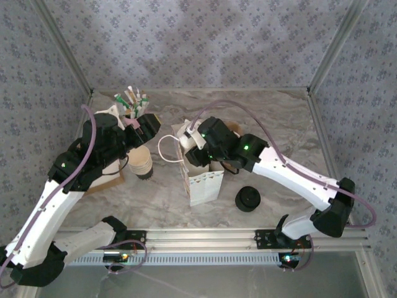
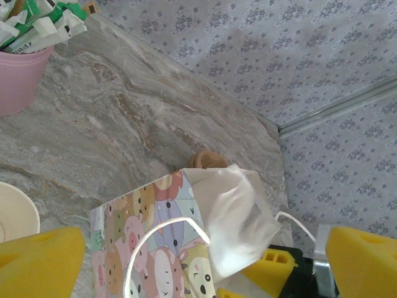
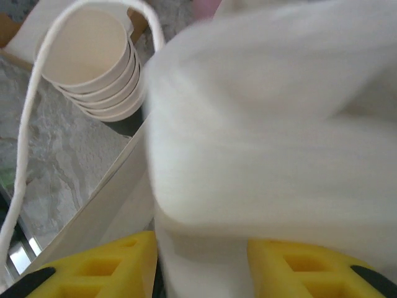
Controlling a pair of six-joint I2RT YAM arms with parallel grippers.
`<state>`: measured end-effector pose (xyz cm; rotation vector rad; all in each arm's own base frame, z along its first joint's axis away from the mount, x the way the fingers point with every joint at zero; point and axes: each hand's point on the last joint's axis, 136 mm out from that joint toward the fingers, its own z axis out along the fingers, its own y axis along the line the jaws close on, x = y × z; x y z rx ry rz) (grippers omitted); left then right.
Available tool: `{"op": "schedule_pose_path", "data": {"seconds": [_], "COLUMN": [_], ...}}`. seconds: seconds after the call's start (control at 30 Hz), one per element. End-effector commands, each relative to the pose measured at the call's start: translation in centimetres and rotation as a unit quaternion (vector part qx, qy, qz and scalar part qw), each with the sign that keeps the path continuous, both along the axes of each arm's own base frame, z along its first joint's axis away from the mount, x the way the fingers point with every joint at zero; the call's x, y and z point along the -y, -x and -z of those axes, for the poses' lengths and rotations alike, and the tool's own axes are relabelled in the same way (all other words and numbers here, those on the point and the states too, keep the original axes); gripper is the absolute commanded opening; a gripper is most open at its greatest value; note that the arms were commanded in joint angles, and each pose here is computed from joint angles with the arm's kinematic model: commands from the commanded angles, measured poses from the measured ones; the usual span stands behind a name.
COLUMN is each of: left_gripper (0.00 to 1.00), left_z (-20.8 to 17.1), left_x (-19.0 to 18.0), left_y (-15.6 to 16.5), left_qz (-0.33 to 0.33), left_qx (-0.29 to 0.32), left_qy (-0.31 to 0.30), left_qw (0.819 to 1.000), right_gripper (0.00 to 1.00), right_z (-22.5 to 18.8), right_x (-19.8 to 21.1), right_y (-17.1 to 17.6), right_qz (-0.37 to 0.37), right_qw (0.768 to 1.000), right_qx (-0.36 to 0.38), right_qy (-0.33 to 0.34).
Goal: Pack the takeout coffee
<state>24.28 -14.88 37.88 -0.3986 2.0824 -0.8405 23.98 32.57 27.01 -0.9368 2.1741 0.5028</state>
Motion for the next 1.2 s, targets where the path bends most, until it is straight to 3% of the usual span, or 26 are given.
{"op": "schedule_pose_path", "data": {"seconds": [0.0,0.2,0.53,0.77,0.87,1.17], "left_gripper": [0.99,0.99,0.99,0.99,0.99,0.99], "left_z": [0.2,0.4,0.7,1.0,1.0,1.4], "left_x": [0.1,0.2,0.1,0.2,0.3,0.2], "left_y": [-0.2,-0.2,-0.1,-0.3,-0.3,-0.3], "left_qz": [0.004,0.004,0.004,0.005,0.006,0.007], "left_qx": [0.003,0.002,-0.002,-0.005,-0.006,-0.01], "left_qy": [-0.008,-0.009,-0.01,-0.012,-0.013,-0.012], "left_qw": [1.0,1.0,1.0,1.0,1.0,1.0], "right_gripper": [0.45,0.43,0.16,0.13,0.14,0.43], "right_z": [-2.5,-3.1,-0.3,2.0,0.9,-3.8], "right_x": [0.2,-0.3,-1.0,-0.7,-0.3,-0.3], "right_y": [-0.1,-1.5,-2.2,-2.9,-2.8,-1.6], "right_qz": [0.011,0.021,0.018,0.037,0.042,0.034], "right_qw": [0.999,0.998,0.997,0.994,0.994,0.981], "right_qx": [-0.01,-0.018,-0.057,-0.095,-0.094,-0.13], "right_qy": [-0.038,-0.056,-0.047,-0.033,-0.043,-0.141]}}
